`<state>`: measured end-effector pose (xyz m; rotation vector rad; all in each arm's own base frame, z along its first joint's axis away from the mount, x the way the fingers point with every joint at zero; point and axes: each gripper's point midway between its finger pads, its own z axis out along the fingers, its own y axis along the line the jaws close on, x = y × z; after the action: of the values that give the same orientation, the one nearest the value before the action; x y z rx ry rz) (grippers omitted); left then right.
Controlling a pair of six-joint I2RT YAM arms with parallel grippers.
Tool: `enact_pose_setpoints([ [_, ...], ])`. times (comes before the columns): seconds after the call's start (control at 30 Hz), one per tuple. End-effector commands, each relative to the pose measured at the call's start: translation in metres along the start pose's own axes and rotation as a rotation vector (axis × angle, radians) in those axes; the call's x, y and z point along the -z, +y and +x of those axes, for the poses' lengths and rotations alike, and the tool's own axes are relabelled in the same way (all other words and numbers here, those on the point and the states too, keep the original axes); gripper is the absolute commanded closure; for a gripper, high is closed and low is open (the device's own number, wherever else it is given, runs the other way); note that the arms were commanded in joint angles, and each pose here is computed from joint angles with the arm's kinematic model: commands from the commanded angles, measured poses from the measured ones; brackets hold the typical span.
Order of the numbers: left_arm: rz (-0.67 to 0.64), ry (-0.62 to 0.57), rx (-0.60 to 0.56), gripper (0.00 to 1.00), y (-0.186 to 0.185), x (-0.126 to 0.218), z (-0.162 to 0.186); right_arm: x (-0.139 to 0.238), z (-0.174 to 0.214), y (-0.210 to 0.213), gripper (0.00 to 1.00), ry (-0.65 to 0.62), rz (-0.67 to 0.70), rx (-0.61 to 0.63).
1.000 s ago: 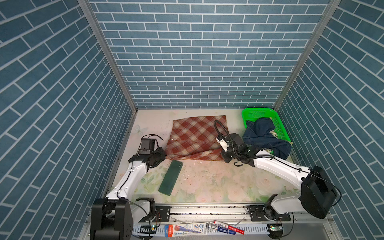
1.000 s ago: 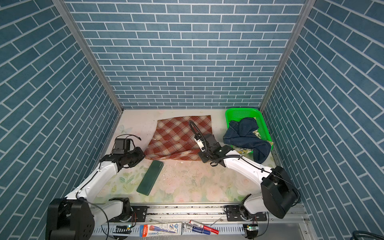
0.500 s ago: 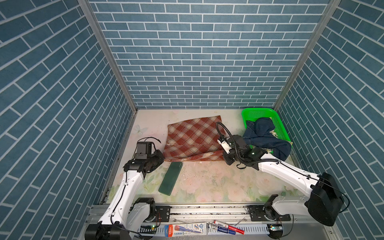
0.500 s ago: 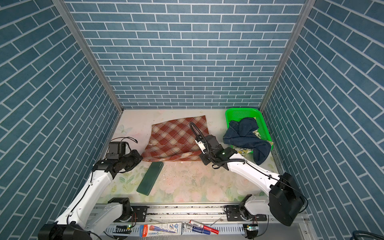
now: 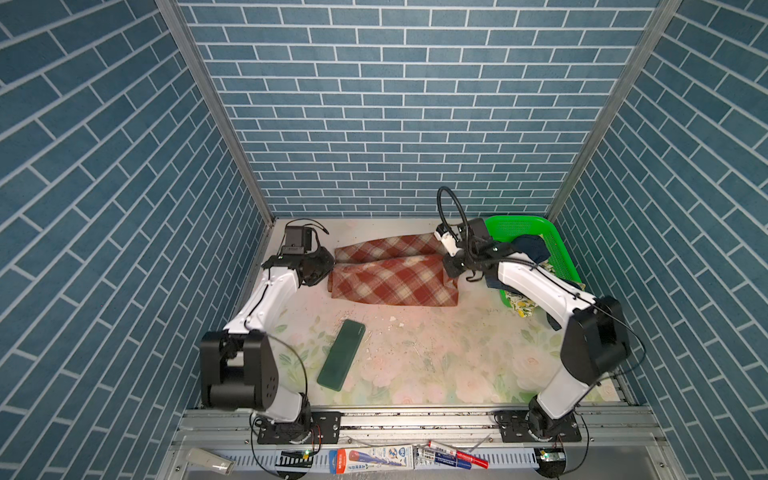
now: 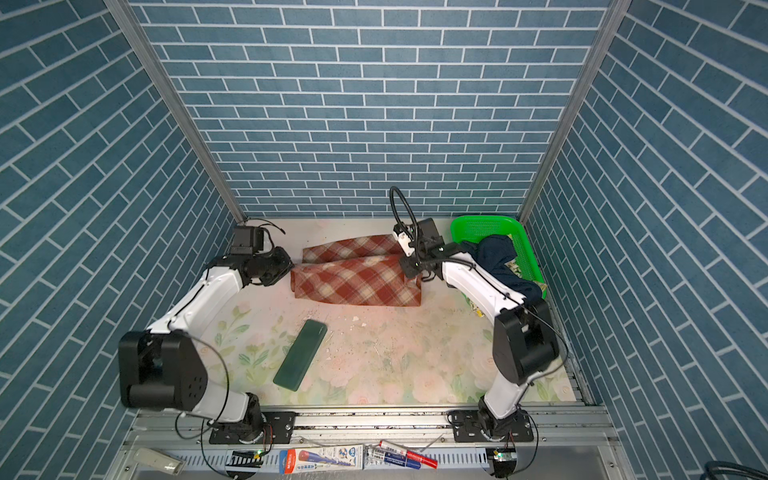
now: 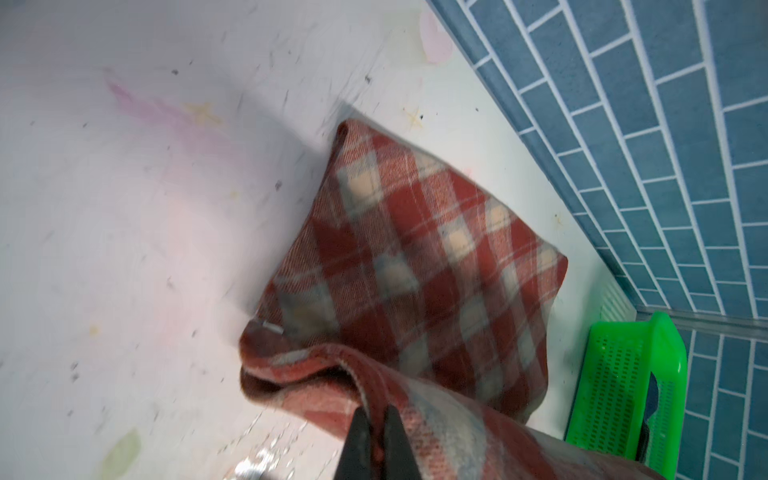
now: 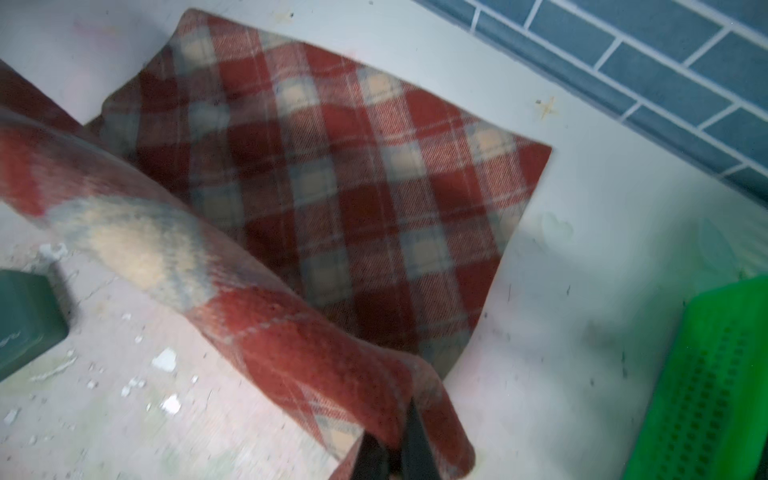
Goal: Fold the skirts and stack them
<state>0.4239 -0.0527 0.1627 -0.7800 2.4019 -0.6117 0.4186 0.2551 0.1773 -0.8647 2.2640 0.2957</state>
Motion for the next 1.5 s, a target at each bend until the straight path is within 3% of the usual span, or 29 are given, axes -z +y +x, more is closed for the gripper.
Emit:
enact_pose_setpoints([
  [0.0, -0.005, -0.022, -0.029, 1.0, -0.012, -0.029, -0.028, -0.02, -0.038, -0.02, 1.0, -0.05, -0.05, 0.064],
  [0.1, -0.022, -0.006, -0.022, 0.98, -0.015, -0.064, -0.049, -0.053, -0.061, -0.048, 1.0, -0.066, -0.019, 0.054],
  [0.13, -0.039, -0.015, -0.024, 0.87, -0.014, -0.073, -0.057, -0.062, -0.068, -0.057, 0.9, -0.072, 0.008, 0.049],
  [0.27, -0.063, -0.054, -0.026, 0.21, -0.015, -0.079, -0.078, -0.067, -0.092, -0.083, 0.34, -0.124, 0.114, -0.019],
  [0.33, -0.067, -0.083, -0.055, 0.13, -0.019, -0.068, -0.083, -0.053, -0.096, -0.09, 0.18, -0.142, 0.163, -0.054],
  [0.4, -0.076, -0.1, -0.075, 0.1, -0.017, -0.058, -0.082, -0.035, -0.092, -0.088, 0.17, -0.145, 0.171, -0.08],
  [0.57, -0.105, -0.078, -0.123, 0.1, 0.0, -0.048, -0.057, -0.019, -0.046, -0.066, 0.2, -0.091, 0.138, -0.216],
  [0.83, -0.252, 0.077, -0.199, 0.16, 0.039, -0.074, 0.002, -0.027, 0.026, -0.051, 0.26, 0.015, 0.155, -0.565],
  [1.03, -0.309, 0.149, -0.223, 0.25, 0.055, -0.088, 0.026, -0.052, 0.041, -0.051, 0.29, 0.064, 0.194, -0.68],
  [1.23, -0.335, 0.194, -0.247, 0.33, 0.063, -0.102, 0.046, -0.088, 0.051, -0.042, 0.33, 0.099, 0.15, -0.764],
  [1.47, -0.304, 0.232, -0.259, 0.73, 0.053, -0.113, 0.063, -0.124, 0.05, -0.046, 0.36, 0.126, 0.149, -0.756],
])
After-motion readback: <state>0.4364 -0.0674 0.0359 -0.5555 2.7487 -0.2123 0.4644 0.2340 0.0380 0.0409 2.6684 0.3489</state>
